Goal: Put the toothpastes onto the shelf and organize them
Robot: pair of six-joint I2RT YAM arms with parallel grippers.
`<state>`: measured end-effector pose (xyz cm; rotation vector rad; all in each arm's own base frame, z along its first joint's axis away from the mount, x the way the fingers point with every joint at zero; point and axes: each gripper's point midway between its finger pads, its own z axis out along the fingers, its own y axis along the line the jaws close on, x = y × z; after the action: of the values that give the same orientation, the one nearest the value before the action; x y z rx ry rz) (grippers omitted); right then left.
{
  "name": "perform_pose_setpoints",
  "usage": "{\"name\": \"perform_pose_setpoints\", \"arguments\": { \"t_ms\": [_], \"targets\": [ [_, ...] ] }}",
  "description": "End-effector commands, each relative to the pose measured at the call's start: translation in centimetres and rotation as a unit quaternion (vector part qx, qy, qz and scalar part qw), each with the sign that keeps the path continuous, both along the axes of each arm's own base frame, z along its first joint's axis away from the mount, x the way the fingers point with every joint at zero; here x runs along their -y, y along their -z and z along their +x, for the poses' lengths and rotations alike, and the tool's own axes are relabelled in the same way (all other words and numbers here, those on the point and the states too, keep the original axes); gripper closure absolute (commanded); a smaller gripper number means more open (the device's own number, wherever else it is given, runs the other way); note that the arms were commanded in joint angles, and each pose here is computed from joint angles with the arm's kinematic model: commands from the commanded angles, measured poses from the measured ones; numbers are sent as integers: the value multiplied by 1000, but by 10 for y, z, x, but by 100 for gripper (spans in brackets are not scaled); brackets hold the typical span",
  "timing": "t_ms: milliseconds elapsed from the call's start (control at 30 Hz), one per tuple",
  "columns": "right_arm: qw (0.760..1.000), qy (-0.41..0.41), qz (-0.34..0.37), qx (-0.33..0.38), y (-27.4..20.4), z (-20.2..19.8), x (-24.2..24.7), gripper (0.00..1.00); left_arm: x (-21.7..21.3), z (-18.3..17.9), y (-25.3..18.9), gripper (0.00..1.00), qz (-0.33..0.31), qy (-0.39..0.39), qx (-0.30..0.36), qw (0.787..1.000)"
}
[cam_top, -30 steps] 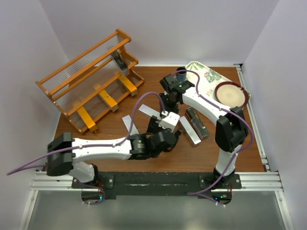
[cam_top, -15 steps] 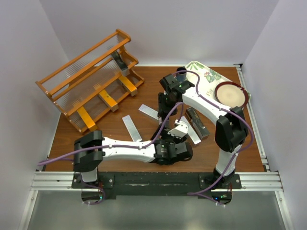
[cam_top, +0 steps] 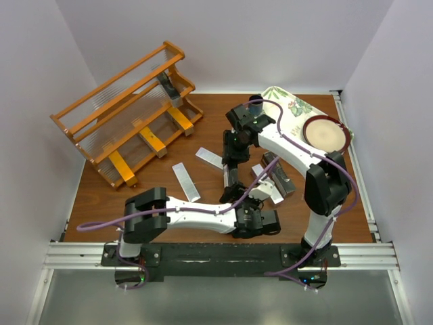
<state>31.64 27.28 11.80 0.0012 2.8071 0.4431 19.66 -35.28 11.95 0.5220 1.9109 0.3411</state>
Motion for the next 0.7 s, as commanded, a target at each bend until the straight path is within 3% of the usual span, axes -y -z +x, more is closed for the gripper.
{"name": "perform_pose_setpoints", "arguments": {
  "t_ms": [0,267,433,600,667],
  "targets": [
    [998,11,50,23,-32,1,-8,68,3,5,-15,33,-12,-26,39,999],
    [998,15,62,23,-33,-1,-10,63,-5,9,-20,53,-10,-48,69,996],
    [997,17,73,25,-36,-1,-12,48,-13,9,-24,64,-10,-58,78,995],
    [997,24,74,25,-32,0,-10,25,-19,8,-30,75,-11,-65,82,994],
    [996,29,76,25,-31,0,-9,22,-20,8,-32,80,-20,-69,83,994]
  ]
}}
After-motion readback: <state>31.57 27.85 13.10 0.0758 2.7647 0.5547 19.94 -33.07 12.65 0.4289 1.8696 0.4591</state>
